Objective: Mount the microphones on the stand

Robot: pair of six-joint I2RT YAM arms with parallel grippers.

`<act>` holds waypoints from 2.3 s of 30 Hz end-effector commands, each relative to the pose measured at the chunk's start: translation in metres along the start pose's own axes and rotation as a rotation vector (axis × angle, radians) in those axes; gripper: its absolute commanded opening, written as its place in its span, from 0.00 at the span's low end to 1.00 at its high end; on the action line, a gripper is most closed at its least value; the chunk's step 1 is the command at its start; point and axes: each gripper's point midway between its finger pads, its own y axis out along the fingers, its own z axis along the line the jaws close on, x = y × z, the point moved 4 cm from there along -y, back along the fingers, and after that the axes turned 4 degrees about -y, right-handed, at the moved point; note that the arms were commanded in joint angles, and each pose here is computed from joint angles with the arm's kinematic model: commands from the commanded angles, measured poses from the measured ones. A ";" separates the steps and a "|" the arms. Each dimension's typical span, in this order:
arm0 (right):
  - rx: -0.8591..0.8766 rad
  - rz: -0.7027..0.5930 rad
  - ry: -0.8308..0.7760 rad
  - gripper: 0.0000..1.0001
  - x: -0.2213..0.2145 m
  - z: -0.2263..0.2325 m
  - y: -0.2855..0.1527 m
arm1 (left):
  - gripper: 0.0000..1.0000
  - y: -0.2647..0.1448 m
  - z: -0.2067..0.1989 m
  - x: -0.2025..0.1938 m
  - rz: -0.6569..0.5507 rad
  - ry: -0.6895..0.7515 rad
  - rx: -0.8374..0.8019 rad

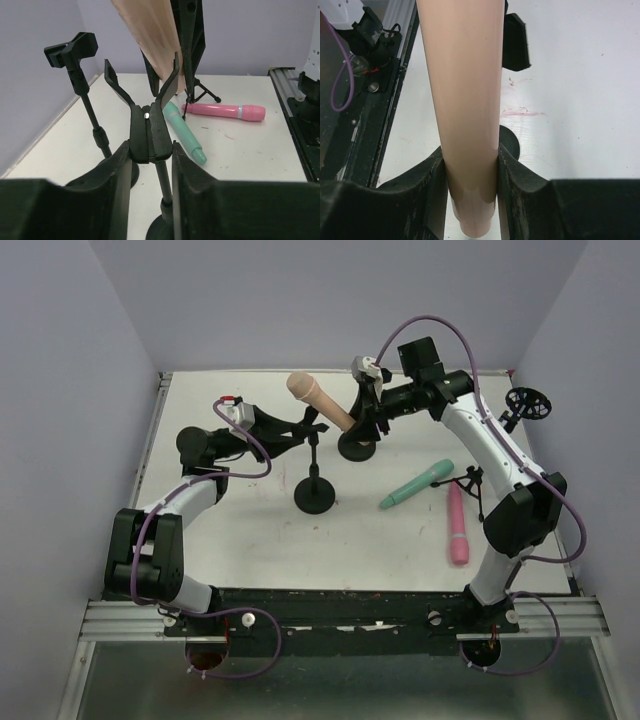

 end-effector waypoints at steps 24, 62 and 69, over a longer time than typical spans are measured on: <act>0.035 0.162 -0.088 0.18 -0.038 -0.012 0.034 | 0.46 0.001 -0.005 0.016 0.012 0.020 -0.049; -0.210 0.115 -0.093 1.00 0.027 0.015 -0.020 | 0.98 -0.061 -0.060 0.006 -0.016 -0.184 0.569; -0.235 -0.017 -0.077 1.00 0.031 0.060 -0.053 | 0.97 -0.038 -0.072 -0.025 0.041 -0.110 0.597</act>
